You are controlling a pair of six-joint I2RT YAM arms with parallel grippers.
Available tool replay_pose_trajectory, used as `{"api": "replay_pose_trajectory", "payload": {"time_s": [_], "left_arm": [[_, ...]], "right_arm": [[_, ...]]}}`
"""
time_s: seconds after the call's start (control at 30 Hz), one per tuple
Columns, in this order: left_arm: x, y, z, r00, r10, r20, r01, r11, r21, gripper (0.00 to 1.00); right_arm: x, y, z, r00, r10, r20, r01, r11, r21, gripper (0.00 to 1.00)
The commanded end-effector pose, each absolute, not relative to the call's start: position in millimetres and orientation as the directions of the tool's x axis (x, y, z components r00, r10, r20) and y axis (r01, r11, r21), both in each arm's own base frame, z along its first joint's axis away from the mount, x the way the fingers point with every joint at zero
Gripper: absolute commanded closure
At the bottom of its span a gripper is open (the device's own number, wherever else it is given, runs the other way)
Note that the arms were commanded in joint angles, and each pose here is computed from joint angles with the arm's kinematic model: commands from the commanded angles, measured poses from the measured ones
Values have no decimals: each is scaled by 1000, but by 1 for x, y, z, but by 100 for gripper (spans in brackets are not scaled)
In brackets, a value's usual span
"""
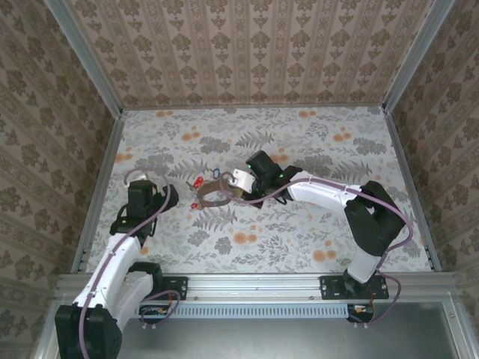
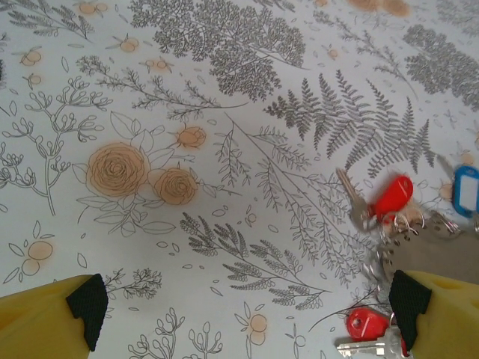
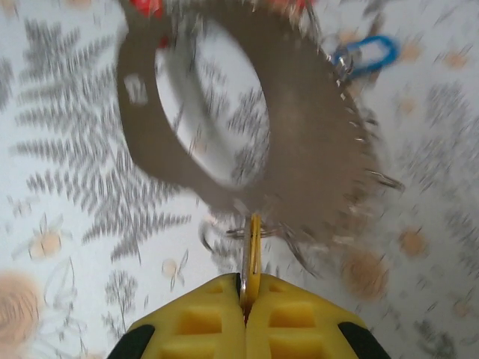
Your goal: Put the keys on the keyring
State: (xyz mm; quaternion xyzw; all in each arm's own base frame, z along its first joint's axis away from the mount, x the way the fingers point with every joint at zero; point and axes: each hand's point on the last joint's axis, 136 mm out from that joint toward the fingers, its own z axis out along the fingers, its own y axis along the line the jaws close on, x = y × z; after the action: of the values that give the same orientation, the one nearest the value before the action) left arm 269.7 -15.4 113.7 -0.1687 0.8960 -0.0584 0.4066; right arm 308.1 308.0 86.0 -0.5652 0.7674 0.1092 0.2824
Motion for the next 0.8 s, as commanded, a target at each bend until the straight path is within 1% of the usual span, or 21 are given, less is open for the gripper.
{"api": "replay_pose_trajectory", "payload": {"time_s": [0.0, 0.13, 0.2, 0.3, 0.37, 0.43, 0.6, 0.77], "left_arm": [[273, -13, 117, -604, -341, -721, -252, 939, -233, 0], [272, -7, 115, -623, -309, -718, -263, 948, -180, 0], [274, -10, 113, -635, -297, -713, -247, 953, -178, 0], [277, -18, 107, -658, -286, -697, -212, 958, -193, 0], [281, -27, 106, -671, -264, -693, -163, 964, -210, 0], [283, -29, 104, -679, -257, -688, -154, 966, -208, 0], [286, -27, 112, -663, -200, -721, -118, 980, -163, 0], [291, -25, 115, -672, -159, -723, -101, 987, -123, 0]], "right_arm": [[302, 281, 81, -174, -855, -489, -932, 303, -199, 100], [286, 251, 67, -152, -906, -396, -952, 242, -189, 100], [279, 236, 55, -148, -930, -336, -961, 216, -173, 100], [270, 217, 40, -161, -950, -268, -969, 204, -140, 98], [266, 209, 33, -169, -954, -249, -970, 206, -129, 98], [260, 197, 26, -176, -960, -219, -970, 207, -126, 95], [251, 168, 20, -212, -959, -186, -962, 239, -132, 91], [237, 144, 17, -221, -964, -150, -963, 240, -123, 82]]}}
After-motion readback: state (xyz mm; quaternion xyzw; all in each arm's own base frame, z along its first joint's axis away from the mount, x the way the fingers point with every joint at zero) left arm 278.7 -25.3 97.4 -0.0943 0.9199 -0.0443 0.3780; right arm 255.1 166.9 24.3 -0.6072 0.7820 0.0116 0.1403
